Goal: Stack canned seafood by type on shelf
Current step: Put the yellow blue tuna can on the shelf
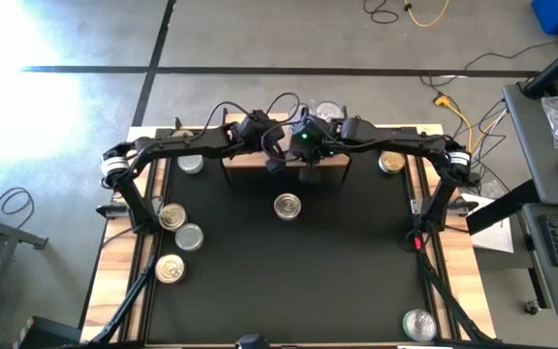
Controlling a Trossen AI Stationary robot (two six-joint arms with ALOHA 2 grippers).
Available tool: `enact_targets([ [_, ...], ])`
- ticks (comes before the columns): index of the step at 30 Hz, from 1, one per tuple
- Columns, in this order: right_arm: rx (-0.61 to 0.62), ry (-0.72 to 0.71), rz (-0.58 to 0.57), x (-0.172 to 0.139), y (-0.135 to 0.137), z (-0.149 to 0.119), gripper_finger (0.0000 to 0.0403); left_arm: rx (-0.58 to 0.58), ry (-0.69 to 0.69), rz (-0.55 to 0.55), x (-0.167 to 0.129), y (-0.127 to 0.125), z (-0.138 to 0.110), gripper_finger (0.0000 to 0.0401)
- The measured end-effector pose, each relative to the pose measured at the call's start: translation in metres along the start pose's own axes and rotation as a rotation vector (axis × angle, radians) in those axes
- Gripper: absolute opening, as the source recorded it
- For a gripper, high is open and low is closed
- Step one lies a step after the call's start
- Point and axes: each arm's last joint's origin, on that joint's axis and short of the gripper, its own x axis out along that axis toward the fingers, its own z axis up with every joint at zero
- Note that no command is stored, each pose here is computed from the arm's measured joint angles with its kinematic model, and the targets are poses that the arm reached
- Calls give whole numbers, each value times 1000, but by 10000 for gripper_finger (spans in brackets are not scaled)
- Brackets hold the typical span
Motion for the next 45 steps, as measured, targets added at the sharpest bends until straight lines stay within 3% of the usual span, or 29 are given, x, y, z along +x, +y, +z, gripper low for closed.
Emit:
enact_targets([
  [10,-12,-46,-18,-1,-4,5,13,4,81,-32,-9,-1,8,398],
  [17,29,-116,-44,-32,-10,12,13,4,61,-34,-15,0,20,398],
  [30,65,157,43,-38,2,-16,13,-3,-3,-4,-18,5,31,398],
  [36,67,149,41,-34,4,-17,13,-25,-81,44,-22,10,47,398],
  [45,71,75,20,-30,2,-11,13,-38,-31,37,-4,2,36,398],
])
